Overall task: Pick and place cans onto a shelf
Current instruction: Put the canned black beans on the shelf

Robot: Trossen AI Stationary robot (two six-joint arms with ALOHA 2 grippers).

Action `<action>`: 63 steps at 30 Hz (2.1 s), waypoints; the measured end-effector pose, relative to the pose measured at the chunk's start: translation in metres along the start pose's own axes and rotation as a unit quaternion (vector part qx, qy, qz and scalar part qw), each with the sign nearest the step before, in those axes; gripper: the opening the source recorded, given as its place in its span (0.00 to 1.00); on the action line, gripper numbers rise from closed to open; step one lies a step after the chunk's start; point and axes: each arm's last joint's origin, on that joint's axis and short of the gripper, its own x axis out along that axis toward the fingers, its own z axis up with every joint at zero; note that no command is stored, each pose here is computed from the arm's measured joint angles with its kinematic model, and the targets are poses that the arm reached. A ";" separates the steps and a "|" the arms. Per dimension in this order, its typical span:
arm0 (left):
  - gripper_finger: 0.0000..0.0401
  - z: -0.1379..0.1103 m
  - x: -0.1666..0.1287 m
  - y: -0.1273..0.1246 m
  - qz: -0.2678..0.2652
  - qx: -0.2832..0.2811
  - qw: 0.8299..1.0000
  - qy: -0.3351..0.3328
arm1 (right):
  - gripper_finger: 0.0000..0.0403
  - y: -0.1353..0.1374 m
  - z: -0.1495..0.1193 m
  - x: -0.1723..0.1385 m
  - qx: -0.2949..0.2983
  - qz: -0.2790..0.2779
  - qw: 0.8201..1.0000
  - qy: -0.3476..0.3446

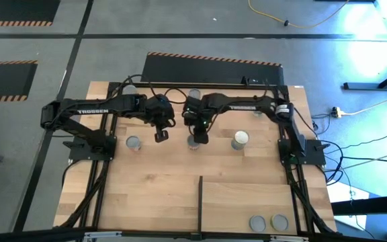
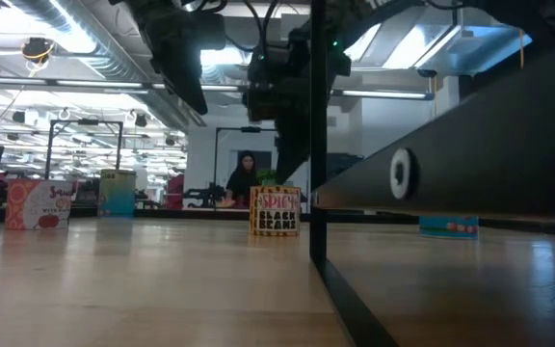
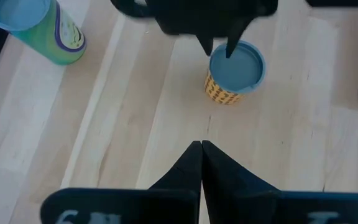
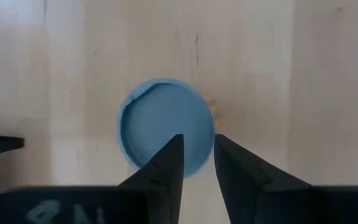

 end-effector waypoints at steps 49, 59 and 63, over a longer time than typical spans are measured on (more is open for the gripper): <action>0.00 -0.003 0.000 0.000 -0.004 0.051 0.999 0.014 | 0.00 0.142 0.014 -0.166 -0.013 -0.036 0.999 0.003; 0.00 -0.003 0.000 0.000 -0.005 0.067 0.998 0.016 | 0.00 0.221 -0.025 -0.185 0.033 -0.028 0.999 -0.001; 0.00 -0.003 0.000 0.000 -0.005 0.067 0.998 0.017 | 0.00 0.251 -0.048 -0.176 0.061 -0.041 0.997 0.025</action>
